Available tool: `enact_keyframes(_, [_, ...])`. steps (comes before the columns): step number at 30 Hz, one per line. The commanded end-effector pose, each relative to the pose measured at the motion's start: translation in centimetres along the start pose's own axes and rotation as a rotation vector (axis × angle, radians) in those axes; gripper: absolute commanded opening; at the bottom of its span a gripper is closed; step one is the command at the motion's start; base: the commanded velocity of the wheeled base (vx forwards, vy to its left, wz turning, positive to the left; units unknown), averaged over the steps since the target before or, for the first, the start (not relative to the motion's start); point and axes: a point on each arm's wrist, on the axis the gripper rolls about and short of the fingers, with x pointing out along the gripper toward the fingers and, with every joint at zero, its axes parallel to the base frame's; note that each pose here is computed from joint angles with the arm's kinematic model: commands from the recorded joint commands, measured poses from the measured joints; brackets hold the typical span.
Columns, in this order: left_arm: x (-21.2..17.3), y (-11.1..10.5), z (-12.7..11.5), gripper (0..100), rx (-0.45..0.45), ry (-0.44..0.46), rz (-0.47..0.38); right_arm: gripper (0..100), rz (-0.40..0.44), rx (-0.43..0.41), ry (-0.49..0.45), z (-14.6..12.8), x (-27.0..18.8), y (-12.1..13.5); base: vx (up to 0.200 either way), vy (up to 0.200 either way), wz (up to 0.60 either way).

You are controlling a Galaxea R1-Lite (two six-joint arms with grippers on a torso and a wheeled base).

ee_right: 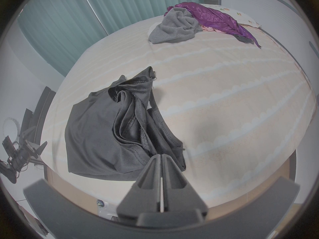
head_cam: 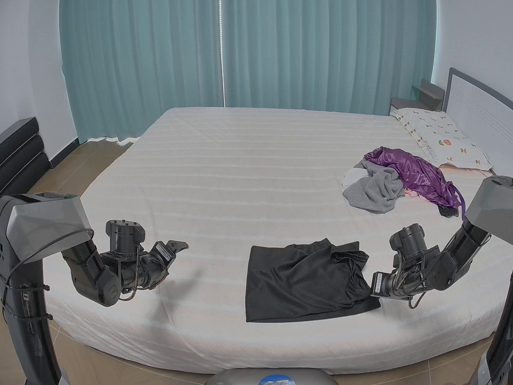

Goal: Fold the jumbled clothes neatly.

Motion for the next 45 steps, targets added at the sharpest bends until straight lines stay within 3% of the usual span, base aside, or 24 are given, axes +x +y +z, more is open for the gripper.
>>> enact_keyframes(1, [0.0, 0.0, 0.0, 100, -0.001, 0.0, 0.001, 100, 0.018, 0.016, -0.018, 0.4, -0.4, 0.0, 0.0, 0.0, 0.0])
enact_keyframes(10, [0.0, 0.0, 0.0, 100, -0.001, -0.001, 0.0, 100, 0.188, 0.007, -0.066, 2.1, -0.9, 2.5, 0.0, 0.0, 0.0])
enact_keyframes(15, [0.0, 0.0, 0.0, 100, -0.001, -0.001, 0.0, 100, 0.285, -0.019, -0.036, 2.1, 0.2, 3.6, 0.0, 0.0, 0.0])
enact_keyframes(30, [0.1, 0.0, 0.0, 100, 0.001, -0.001, -0.002, 100, 0.223, -0.117, 0.055, 0.4, 3.4, 1.8, 0.0, 0.0, 0.0])
enact_keyframes(31, [0.1, 0.0, 0.0, 100, 0.002, 0.0, -0.001, 0, 0.222, -0.122, 0.054, 0.4, 3.3, 1.7, 0.0, 0.0, 0.0])
enact_keyframes(45, [0.1, 0.0, 0.0, 100, 0.001, -0.001, 0.0, 0, 0.192, -0.096, 0.05, 0.1, 0.8, -1.1, 0.0, 0.0, 0.0])
